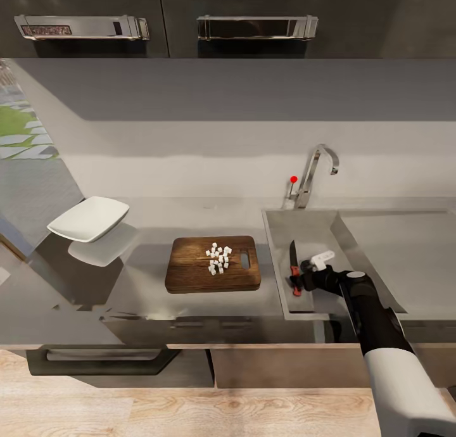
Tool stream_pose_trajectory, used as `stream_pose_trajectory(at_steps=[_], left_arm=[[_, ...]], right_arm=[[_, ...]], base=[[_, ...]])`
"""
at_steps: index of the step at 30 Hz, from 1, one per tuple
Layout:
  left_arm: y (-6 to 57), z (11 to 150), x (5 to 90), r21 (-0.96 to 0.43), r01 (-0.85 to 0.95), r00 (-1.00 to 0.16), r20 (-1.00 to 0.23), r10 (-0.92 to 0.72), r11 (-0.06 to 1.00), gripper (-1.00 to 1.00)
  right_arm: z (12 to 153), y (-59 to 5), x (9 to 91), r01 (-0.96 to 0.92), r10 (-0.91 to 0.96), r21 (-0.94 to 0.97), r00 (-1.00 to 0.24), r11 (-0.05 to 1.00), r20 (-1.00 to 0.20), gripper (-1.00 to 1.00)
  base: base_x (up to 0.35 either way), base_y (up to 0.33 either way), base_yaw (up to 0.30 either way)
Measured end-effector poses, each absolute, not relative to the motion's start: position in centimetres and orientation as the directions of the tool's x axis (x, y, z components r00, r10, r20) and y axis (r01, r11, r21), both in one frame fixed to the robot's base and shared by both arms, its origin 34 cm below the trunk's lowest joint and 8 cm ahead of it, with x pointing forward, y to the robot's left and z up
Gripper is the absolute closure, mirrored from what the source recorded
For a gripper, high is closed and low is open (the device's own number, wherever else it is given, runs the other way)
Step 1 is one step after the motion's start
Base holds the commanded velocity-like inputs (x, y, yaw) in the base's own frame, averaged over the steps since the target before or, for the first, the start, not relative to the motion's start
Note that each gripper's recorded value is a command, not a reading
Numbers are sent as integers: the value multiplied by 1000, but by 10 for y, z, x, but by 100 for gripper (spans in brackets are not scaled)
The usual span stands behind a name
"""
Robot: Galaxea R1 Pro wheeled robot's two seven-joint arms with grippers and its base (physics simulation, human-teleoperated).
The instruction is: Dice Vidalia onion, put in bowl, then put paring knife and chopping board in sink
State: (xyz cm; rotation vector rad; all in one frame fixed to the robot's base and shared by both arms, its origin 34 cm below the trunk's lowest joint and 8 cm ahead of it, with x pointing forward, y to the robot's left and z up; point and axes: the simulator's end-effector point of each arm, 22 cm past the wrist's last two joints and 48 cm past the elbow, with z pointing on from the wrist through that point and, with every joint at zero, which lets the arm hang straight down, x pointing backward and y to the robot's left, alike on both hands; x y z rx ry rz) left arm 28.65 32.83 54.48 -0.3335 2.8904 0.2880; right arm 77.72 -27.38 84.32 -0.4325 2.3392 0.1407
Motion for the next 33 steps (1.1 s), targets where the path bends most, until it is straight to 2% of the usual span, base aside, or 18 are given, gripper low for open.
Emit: stream_pose_trajectory(at_steps=[9, 19, 23, 33], left_arm=[[329, 544, 280, 174, -242, -954, -222, -202, 954, -100], [328, 544, 280, 171, -242, -953, -224, -202, 955, -100], [328, 544, 280, 171, -242, -954, -224, -202, 955, -100], [328, 544, 280, 171, -243, -953, -224, -202, 955, -100]], right_arm=[[851, -276, 781, -346, -268, -35, -656, 938, -706, -100], [902, -283, 800, -326, -282, -103, -570, 940, -772, -100], [940, -290, 806, -285, -269, -128, -539, 950, -798, -100], [1009, -306, 794, -158, -177, -106, -553, 982, -814, -100]], base=[[0, 0, 0], [0, 0, 0], [0, 0, 0], [0, 58, 0]])
